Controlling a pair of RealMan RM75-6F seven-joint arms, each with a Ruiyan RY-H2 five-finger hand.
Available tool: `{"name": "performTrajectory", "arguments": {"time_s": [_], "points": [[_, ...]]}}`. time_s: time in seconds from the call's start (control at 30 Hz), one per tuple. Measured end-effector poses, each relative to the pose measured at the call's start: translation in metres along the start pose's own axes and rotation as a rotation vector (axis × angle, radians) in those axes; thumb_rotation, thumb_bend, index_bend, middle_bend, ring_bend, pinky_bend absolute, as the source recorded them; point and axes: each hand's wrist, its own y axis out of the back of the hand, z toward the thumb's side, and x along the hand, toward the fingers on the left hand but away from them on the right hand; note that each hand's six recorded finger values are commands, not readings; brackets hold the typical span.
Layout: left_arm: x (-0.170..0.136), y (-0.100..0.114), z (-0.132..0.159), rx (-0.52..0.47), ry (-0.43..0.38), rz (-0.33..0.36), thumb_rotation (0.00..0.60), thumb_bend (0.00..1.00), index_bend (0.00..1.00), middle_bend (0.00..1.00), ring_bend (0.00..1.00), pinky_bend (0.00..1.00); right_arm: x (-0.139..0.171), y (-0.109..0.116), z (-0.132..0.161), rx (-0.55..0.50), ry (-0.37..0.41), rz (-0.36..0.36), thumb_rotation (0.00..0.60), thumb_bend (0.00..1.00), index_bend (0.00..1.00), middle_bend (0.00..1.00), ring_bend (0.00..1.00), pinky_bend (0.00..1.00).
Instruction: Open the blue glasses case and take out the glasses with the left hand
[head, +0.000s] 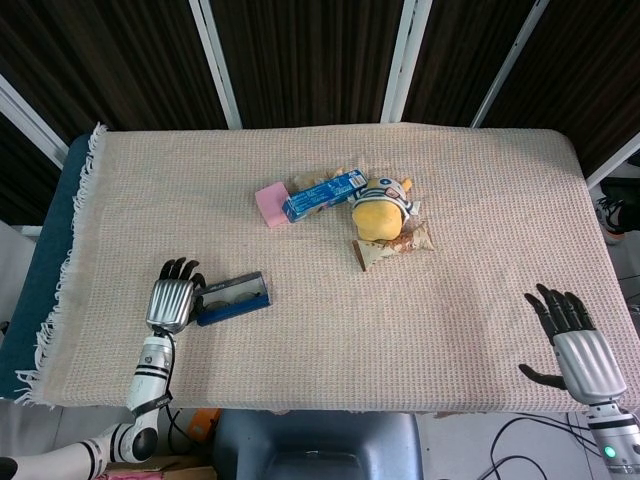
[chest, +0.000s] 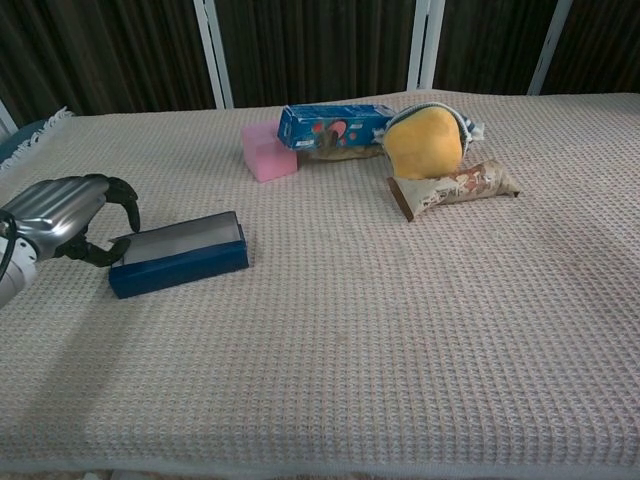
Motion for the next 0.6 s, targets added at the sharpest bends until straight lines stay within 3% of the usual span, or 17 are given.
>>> {"name": "performTrajectory", "arguments": {"time_s": [0.2, 0.3, 0.47, 0.6], "points": [[0.021, 0.004, -0.008, -0.024, 0.048, 0.022, 0.600, 0.40, 0.14, 0.18, 0.11, 0.15, -0.001, 0.000, 0.000, 0.001, -0.003, 0.001, 0.600, 0.10, 0.00, 0.00, 0.00, 0.00], [0.026, 0.009, -0.011, -0.058, 0.059, 0.040, 0.600, 0.39, 0.07, 0.17, 0.10, 0.14, -0.001, 0.000, -0.001, 0.003, -0.006, 0.000, 0.600, 0.09, 0.00, 0.00, 0.00, 0.00], [0.026, 0.020, -0.015, -0.106, 0.051, 0.068, 0.600, 0.39, 0.07, 0.16, 0.10, 0.14, -0.001, 0.000, 0.000, 0.002, -0.006, -0.001, 0.600, 0.10, 0.00, 0.00, 0.00, 0.00], [0.016, 0.027, -0.011, -0.173, 0.015, 0.054, 0.600, 0.39, 0.17, 0.15, 0.09, 0.13, 0.000, -0.001, 0.001, 0.002, 0.000, 0.001, 0.600, 0.09, 0.00, 0.00, 0.00, 0.00]]}}
